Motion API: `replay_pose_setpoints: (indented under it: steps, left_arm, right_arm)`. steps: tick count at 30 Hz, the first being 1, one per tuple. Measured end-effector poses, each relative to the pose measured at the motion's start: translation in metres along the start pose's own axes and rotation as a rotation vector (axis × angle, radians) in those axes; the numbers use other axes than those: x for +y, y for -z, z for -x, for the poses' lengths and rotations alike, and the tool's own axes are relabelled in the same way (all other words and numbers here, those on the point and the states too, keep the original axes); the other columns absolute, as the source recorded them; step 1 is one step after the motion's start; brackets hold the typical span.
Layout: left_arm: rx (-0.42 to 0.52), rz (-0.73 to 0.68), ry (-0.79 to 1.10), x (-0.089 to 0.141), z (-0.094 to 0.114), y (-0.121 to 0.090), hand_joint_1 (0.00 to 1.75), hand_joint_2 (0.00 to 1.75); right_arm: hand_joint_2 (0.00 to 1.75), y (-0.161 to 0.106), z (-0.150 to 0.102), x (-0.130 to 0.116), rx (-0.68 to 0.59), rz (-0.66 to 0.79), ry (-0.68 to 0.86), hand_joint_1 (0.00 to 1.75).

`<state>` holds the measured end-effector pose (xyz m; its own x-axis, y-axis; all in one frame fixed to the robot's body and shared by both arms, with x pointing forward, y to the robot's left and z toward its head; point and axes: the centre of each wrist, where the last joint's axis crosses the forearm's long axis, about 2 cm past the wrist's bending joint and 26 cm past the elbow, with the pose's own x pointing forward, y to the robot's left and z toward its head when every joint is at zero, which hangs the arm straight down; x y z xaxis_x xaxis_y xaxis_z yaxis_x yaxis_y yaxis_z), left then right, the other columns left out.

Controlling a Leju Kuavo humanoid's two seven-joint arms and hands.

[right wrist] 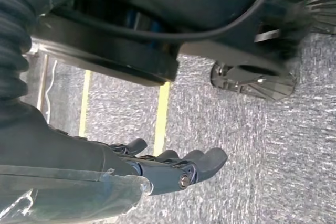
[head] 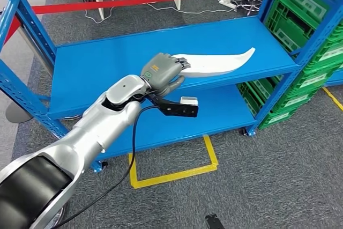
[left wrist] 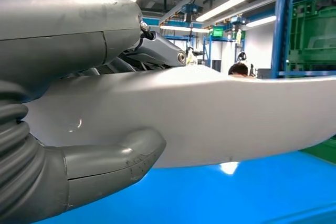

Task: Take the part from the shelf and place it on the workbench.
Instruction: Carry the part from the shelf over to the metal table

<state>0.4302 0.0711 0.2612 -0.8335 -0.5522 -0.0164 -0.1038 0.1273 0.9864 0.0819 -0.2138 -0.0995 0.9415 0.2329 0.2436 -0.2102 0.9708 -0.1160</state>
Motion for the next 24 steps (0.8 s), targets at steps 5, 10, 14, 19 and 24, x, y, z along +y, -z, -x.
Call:
replay_pose_setpoints:
  steps: [5,10,14,19,24]
  left_arm:
    - [0.001,0.004,0.003,0.0002,0.0018,-0.001,1.75,1.75]
    - [0.006,0.009,0.005,-0.001,0.0036,-0.0029,1.75,1.75]
    - [0.006,0.007,0.008,0.0005,0.0041,-0.0025,1.75,1.75]
    - [0.001,0.003,0.009,0.0032,0.0035,-0.001,1.75,1.75]
    - [0.002,0.013,0.005,0.0019,0.0035,-0.0016,1.75,1.75]
  right_arm:
    - [1.75,-0.0002,0.0016,0.0006,0.003,-0.001,0.0,0.0]
    - [1.75,-0.0002,0.0013,0.0006,0.002,-0.001,0.0,0.0]
    - [1.75,0.0001,-0.0014,-0.0003,-0.005,0.001,0.001,0.0]
    - [1.75,0.0002,-0.0019,-0.0008,-0.008,0.002,0.005,0.0]
    - [1.75,0.0004,-0.0044,-0.0012,-0.018,-0.005,0.017,0.0]
